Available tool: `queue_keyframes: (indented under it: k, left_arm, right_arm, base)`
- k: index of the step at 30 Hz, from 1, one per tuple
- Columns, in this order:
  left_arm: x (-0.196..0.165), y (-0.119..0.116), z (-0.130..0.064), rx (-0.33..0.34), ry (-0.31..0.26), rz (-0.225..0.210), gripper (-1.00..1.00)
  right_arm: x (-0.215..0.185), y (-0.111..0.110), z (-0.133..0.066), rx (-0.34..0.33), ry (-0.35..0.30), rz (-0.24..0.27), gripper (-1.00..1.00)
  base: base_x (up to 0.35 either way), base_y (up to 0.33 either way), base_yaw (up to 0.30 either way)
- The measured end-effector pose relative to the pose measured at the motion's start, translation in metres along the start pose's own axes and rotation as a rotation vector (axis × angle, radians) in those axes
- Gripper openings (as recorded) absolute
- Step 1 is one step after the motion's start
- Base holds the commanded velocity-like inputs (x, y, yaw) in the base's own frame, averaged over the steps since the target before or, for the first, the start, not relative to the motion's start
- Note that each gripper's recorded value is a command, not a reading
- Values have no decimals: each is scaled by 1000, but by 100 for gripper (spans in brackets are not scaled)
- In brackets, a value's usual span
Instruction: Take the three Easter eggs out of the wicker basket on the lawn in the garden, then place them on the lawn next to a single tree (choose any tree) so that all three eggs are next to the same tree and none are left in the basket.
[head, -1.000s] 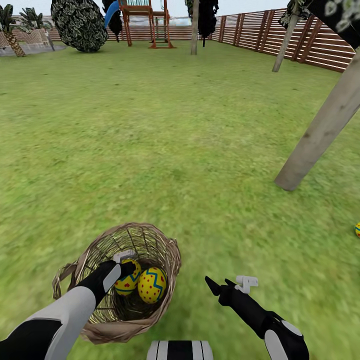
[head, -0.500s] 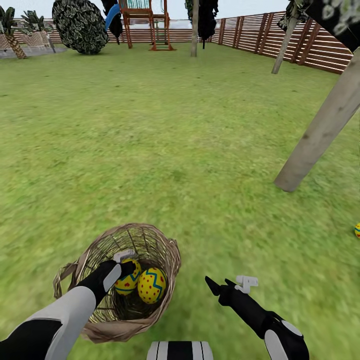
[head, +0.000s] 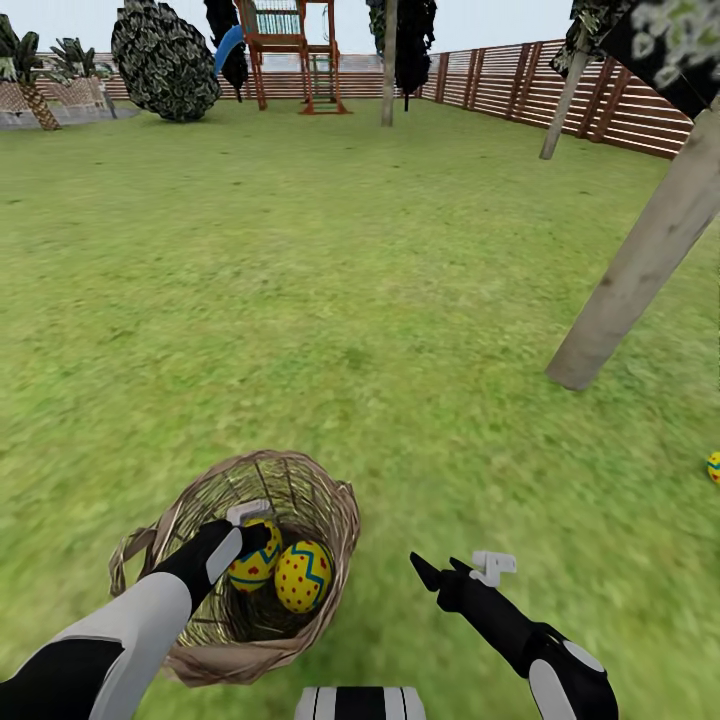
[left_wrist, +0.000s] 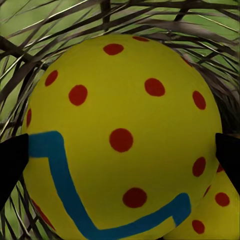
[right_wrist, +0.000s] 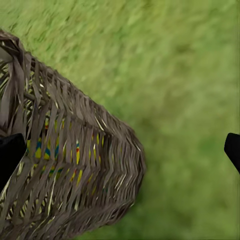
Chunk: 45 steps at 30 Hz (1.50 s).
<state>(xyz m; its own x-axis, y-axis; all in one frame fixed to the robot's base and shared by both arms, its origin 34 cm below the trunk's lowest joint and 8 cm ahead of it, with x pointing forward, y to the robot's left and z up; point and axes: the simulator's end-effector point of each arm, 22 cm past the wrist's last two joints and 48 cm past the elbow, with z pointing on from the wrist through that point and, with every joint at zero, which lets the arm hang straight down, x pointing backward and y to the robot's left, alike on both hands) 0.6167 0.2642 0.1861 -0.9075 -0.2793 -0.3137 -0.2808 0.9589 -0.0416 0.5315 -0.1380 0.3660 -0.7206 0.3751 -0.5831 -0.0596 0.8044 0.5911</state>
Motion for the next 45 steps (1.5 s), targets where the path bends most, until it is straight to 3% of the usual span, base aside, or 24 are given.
queue_keyframes:
  k: [14,45]
  left_arm:
    - [-8,-3,-9,7,-15,-2,-100]
    - [-6,-2,-9,1,-10,1,-100]
  right_arm:
    - [-6,5,-3,-6,-13,-6,100]
    - [-6,5,-3,-7,-13,-5,100]
  base:
    - [0,0,0]
    - [-35,0,0]
